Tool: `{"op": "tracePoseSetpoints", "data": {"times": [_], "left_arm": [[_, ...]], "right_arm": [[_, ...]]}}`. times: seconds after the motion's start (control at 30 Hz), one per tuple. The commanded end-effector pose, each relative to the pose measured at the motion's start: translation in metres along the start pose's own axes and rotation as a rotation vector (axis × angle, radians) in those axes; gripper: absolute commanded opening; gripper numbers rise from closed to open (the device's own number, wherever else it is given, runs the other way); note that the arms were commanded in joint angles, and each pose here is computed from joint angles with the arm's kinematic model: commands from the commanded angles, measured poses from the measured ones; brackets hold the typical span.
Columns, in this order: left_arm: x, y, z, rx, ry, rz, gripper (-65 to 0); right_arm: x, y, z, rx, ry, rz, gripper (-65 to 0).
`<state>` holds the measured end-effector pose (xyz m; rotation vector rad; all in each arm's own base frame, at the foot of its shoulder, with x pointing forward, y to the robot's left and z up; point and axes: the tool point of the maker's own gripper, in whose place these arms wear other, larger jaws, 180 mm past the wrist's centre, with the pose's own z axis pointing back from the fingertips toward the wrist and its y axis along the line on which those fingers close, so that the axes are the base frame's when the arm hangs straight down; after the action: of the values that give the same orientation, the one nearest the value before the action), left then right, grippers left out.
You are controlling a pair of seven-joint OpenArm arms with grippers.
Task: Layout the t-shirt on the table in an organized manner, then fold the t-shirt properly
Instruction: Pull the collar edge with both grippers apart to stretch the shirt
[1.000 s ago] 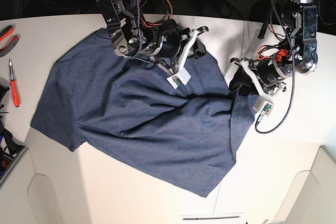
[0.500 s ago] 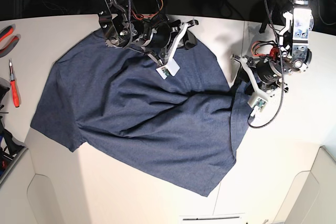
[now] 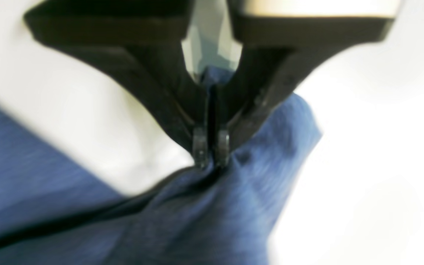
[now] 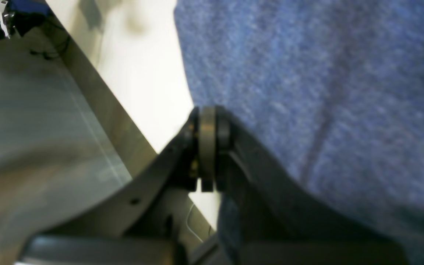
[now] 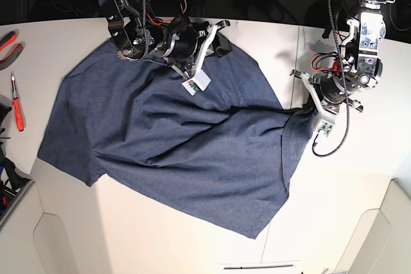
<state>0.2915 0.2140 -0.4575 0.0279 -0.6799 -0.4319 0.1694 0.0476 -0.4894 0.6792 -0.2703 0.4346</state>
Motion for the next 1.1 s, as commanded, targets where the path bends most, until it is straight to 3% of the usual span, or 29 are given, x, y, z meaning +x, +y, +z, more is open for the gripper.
{"op": "tracePoseSetpoints", "data": {"times": [0.0,0.23,0.47,0.67,0.83,1.07], "left_arm": [[0.003,0.016,0.007,0.041,0.020,-0.030,-65.0],[0.074,0.054,0.041,0.166,-0.148,-0.105,-65.0],[0.124,0.074,0.049,0.212,-0.252,-0.116,-65.0],[0.168,0.096,0.057,0.266,-0.354,-0.103,-65.0],[0.181,0.122,0.048,0.302,-0.348,-0.049,-65.0],[0.167,0.149,0.020,0.303,-0.287,0.033,-65.0]], "right_arm": [[-0.025,-0.024,0.006,-0.094,0.116,0.018,-65.0],[-0.047,-0.049,0.022,-0.147,0.199,0.026,-65.0],[-0.068,-0.062,0.034,-0.176,0.297,0.026,-65.0],[-0.085,-0.064,0.044,-0.142,0.387,0.091,-65.0],[-0.094,-0.070,0.054,-0.127,0.417,0.082,-65.0],[-0.108,-0.087,0.075,-0.133,0.472,0.086,-65.0]]}}
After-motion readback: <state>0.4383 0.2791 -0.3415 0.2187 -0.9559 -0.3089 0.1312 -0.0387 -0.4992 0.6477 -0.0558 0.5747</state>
